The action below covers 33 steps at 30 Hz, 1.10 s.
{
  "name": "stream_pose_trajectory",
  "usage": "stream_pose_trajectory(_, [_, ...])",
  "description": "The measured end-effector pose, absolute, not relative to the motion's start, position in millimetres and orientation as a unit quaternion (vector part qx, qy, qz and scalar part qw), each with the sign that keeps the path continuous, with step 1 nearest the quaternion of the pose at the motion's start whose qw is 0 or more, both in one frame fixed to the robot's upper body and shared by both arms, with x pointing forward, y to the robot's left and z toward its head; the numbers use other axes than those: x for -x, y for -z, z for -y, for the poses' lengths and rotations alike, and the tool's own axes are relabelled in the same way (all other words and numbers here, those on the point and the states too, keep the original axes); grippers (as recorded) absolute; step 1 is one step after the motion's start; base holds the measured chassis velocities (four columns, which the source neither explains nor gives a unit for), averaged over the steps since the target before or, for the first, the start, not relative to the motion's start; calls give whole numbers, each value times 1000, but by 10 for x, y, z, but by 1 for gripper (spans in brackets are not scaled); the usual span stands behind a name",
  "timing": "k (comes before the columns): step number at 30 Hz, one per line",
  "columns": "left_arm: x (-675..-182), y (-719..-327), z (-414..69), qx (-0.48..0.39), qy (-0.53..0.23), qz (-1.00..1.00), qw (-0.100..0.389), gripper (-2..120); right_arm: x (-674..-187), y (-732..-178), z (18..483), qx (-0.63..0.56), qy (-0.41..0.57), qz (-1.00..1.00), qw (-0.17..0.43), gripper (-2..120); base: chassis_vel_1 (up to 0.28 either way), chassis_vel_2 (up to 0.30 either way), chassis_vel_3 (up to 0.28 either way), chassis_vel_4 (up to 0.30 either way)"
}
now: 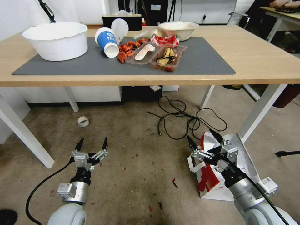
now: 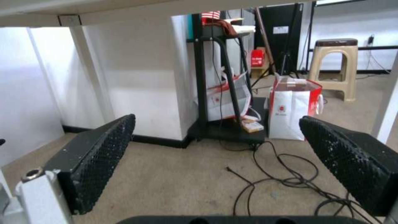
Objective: Pick up the food delivery bag from the floor and place it on the table.
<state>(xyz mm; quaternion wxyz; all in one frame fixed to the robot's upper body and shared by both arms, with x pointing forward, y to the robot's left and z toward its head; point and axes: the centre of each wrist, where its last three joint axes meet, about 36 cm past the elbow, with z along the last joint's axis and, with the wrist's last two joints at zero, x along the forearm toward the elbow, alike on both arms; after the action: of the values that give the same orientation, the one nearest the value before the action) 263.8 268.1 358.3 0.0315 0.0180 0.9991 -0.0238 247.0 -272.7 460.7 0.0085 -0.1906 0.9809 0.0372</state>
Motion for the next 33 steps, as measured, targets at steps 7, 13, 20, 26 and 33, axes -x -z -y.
stream_pose_trajectory(7, [-2642,-3574,-2681,-18,24,-999,32,100,-2472,-4598,2725,190,-38,-981,8,100,0,0,0,0])
stream_pose_trajectory(13, [-2645,-3562,-2680,-19,24,-999,31,100,-2481,-4577,2727,190,-39,-981,6,100,0,0,0,0])
stream_pose_trajectory(20, [-2648,-3555,-2680,-19,25,-999,31,100,-2489,-4560,2731,189,-39,-981,5,100,0,0,0,0])
stream_pose_trajectory(26, [-2649,-3548,-2671,-19,26,-999,30,100,-2495,-4554,2733,189,-39,-981,5,100,0,0,0,0])
stream_pose_trajectory(33, [-2649,-3542,-2667,-19,27,-999,30,100,-2497,-4547,2734,189,-40,-981,5,100,0,0,0,0])
